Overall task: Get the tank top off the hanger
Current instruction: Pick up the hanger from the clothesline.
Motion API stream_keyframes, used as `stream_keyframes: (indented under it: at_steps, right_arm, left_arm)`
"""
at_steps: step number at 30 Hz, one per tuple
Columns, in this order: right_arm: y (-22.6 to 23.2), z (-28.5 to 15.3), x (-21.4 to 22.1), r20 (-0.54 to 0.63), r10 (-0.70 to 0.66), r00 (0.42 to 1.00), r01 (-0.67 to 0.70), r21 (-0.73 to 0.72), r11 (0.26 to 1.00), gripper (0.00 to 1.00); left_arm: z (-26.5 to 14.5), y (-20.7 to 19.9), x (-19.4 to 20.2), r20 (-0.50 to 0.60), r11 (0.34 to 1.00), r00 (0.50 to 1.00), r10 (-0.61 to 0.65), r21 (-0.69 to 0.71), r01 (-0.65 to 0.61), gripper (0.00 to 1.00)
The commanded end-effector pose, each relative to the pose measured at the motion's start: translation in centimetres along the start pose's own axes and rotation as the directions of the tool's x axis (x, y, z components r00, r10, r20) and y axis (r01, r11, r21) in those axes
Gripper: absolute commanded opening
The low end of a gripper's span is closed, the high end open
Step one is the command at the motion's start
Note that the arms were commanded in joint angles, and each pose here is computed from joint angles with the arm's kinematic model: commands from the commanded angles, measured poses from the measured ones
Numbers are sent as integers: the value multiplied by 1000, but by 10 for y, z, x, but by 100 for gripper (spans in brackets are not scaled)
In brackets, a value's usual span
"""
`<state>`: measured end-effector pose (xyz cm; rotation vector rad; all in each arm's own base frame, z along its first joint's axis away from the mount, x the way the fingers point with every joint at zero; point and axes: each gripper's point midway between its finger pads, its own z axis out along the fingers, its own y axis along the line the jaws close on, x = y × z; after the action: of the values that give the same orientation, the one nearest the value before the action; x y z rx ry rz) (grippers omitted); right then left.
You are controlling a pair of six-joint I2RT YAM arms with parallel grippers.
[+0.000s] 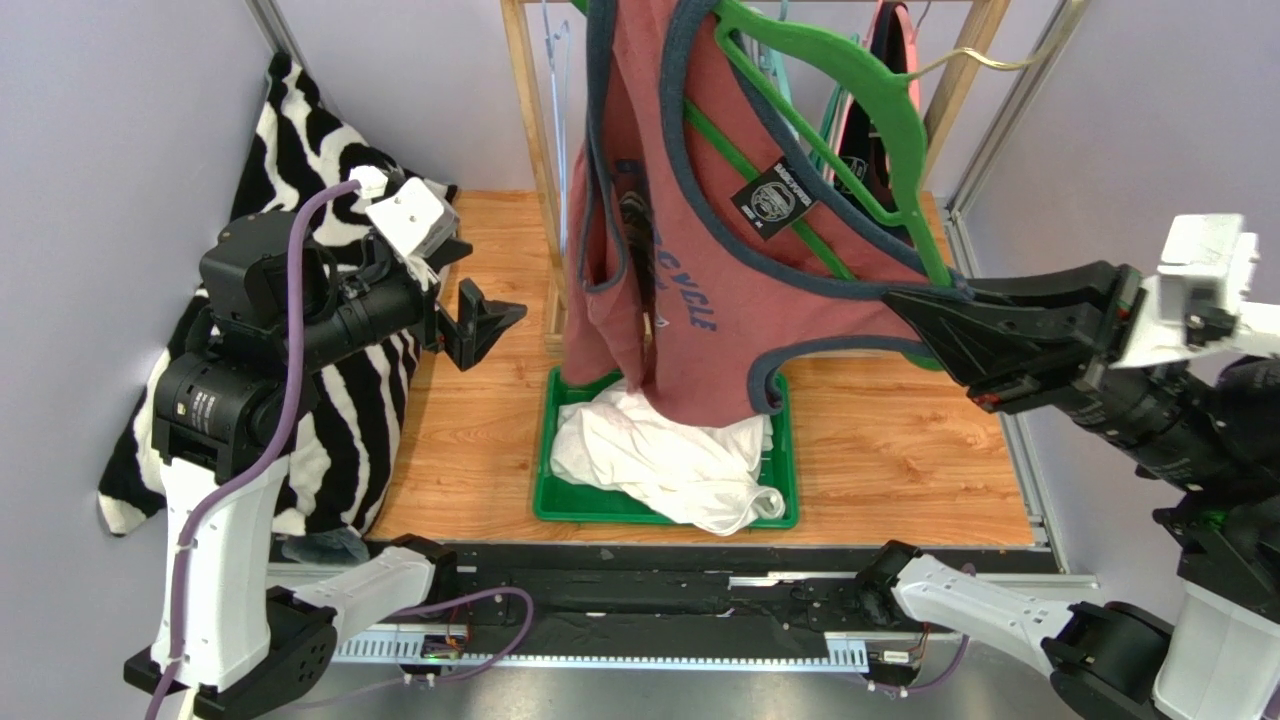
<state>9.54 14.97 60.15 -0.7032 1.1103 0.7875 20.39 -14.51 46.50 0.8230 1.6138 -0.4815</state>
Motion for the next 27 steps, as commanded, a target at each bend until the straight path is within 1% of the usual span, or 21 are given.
stream_keyframes:
  at_steps: [1, 5, 8, 12, 17, 18, 23, 26, 27]
  right_arm:
    - [18, -18, -66, 224, -70, 972, 86, -64, 994, 0]
    - [14, -23, -65, 230, -86, 969, 97, -36, 995, 0]
    - [3, -18, -50, 171, -105, 980, 105, 10, 994, 0]
    - [-15, -6, -18, 49, -122, 991, 118, 73, 990, 0]
    - [-45, 8, -2, -14, -163, 986, 163, 196, 967, 0]
    - [-47, 11, -5, -8, -170, 985, 168, 207, 964, 0]
    - [-44, 16, -10, 14, -202, 979, 196, 180, 964, 0]
    - [-44, 18, -7, 3, -197, 980, 194, 173, 966, 0]
    - [-44, 19, 0, -20, -195, 981, 195, 167, 966, 0]
  left_arm:
    - [0, -3, 1, 6, 1000, 1000, 21, 22, -22, 99]
    - [1, -3, 2, 5, 999, 1000, 22, 25, -22, 99]
    - [2, -5, 3, 4, 999, 1000, 17, 34, -17, 99]
    - [2, -5, 2, 6, 999, 1000, 19, 38, -20, 99]
    - [4, -4, -9, 38, 999, 999, -13, 32, 11, 99]
    - [7, -5, -9, 34, 999, 999, -16, 45, 15, 99]
    - [6, -6, -8, 35, 999, 999, -8, 54, 6, 99]
    - [7, -7, -3, 25, 998, 1000, -7, 57, 6, 99]
    - [6, -7, -4, 29, 998, 1000, -4, 56, 2, 99]
